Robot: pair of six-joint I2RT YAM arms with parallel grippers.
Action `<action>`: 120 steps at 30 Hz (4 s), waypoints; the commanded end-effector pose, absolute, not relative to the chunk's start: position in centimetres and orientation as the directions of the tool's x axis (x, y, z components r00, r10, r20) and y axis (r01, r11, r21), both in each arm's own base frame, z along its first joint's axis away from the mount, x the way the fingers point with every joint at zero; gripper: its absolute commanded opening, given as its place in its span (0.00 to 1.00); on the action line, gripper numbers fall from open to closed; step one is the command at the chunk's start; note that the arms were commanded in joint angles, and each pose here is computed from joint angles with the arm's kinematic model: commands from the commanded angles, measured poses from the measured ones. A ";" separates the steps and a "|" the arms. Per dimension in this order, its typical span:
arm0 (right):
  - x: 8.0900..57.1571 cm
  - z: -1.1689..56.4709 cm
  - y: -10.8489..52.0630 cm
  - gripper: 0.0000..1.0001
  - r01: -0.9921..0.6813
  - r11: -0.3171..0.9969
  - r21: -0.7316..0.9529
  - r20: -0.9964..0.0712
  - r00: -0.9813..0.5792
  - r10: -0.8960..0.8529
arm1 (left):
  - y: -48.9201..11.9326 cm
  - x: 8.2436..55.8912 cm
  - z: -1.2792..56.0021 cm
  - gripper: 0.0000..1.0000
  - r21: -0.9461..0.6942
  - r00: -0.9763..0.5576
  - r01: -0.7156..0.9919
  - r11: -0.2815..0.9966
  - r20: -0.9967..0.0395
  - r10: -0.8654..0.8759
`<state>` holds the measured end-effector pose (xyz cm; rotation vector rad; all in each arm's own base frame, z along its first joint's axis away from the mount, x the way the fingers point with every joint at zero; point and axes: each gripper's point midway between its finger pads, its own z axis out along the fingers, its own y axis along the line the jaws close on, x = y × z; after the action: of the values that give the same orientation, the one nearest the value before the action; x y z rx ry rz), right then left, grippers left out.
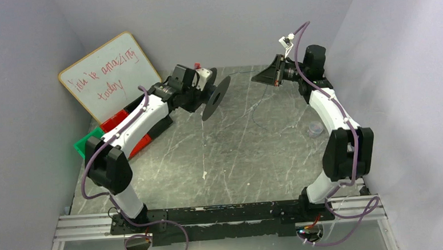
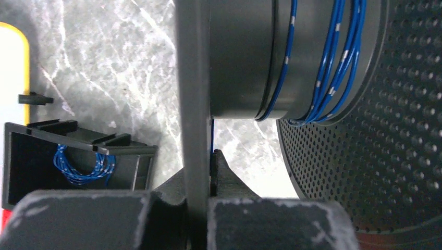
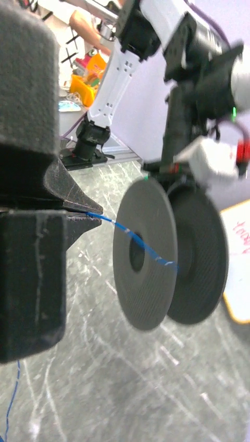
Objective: Wrap the cables
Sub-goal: Wrap the cable around the cable reel.
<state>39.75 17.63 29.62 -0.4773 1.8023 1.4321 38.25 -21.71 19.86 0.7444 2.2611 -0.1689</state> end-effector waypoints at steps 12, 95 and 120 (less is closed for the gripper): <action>26.3 39.0 25.6 0.00 -0.928 -0.040 0.371 -0.927 -0.373 0.043 | -20.3 47.8 30.1 0.02 0.088 -0.446 0.394 0.915 -0.852 0.274; 33.0 20.3 30.1 0.05 -0.756 0.046 0.653 -0.743 -0.651 -0.154 | -20.6 36.7 41.8 0.02 -0.332 -0.425 0.724 0.605 -0.905 0.013; 36.1 23.9 22.3 0.06 -0.784 0.097 0.613 -0.779 -0.621 -0.086 | -17.0 34.0 29.9 0.02 -0.047 -0.387 0.753 0.657 -0.838 0.383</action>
<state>36.45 22.95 20.74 -0.8096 1.9037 1.5787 33.20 -17.48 28.70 0.7819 2.1350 -0.7108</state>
